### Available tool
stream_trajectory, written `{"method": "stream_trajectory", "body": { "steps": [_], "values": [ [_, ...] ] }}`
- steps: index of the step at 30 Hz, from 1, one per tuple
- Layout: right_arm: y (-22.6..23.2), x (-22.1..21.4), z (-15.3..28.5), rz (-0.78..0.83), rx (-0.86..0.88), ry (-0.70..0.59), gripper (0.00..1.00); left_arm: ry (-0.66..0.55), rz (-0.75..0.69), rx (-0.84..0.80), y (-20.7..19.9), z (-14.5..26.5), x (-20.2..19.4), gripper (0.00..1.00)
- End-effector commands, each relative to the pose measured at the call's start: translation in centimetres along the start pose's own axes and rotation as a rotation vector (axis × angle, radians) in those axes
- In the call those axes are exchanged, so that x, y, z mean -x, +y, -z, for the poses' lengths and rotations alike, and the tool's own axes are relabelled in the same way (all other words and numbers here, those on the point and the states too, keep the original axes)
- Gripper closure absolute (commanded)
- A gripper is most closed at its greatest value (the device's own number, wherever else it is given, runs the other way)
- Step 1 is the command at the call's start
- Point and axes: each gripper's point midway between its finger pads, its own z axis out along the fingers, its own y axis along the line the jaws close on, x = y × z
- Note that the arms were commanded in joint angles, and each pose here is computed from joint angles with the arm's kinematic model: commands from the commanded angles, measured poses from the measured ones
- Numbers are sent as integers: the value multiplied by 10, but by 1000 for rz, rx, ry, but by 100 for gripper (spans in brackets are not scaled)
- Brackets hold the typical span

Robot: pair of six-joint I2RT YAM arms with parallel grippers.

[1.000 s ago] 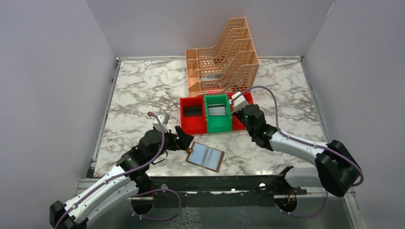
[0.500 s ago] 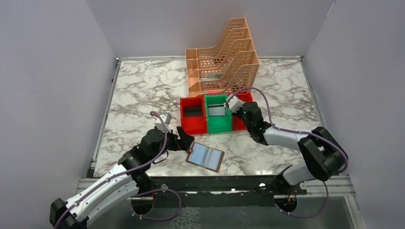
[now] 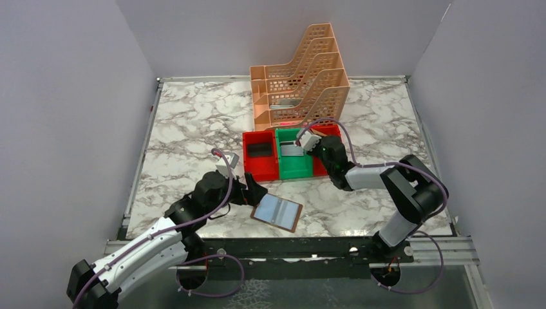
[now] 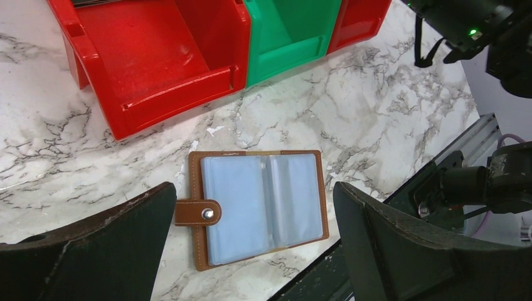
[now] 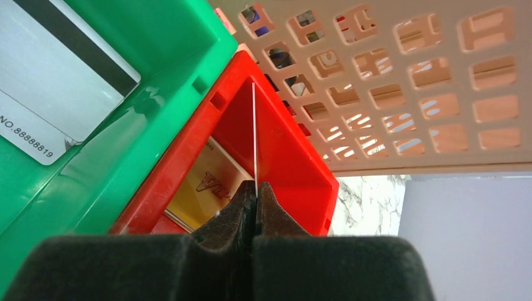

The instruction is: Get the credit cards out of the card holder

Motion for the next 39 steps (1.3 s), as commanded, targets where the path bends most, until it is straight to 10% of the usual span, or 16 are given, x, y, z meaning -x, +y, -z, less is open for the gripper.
{"method": "stream_trajectory", "body": {
  "steps": [1,39],
  "values": [
    [-21,11,-13,35,-100,-35,99,-28,-11,-54,-11,2,8,1],
    [-4,9,-4,-119,11,-78,64,-6,-9,-25,-4,-2,2,1]
  ]
}}
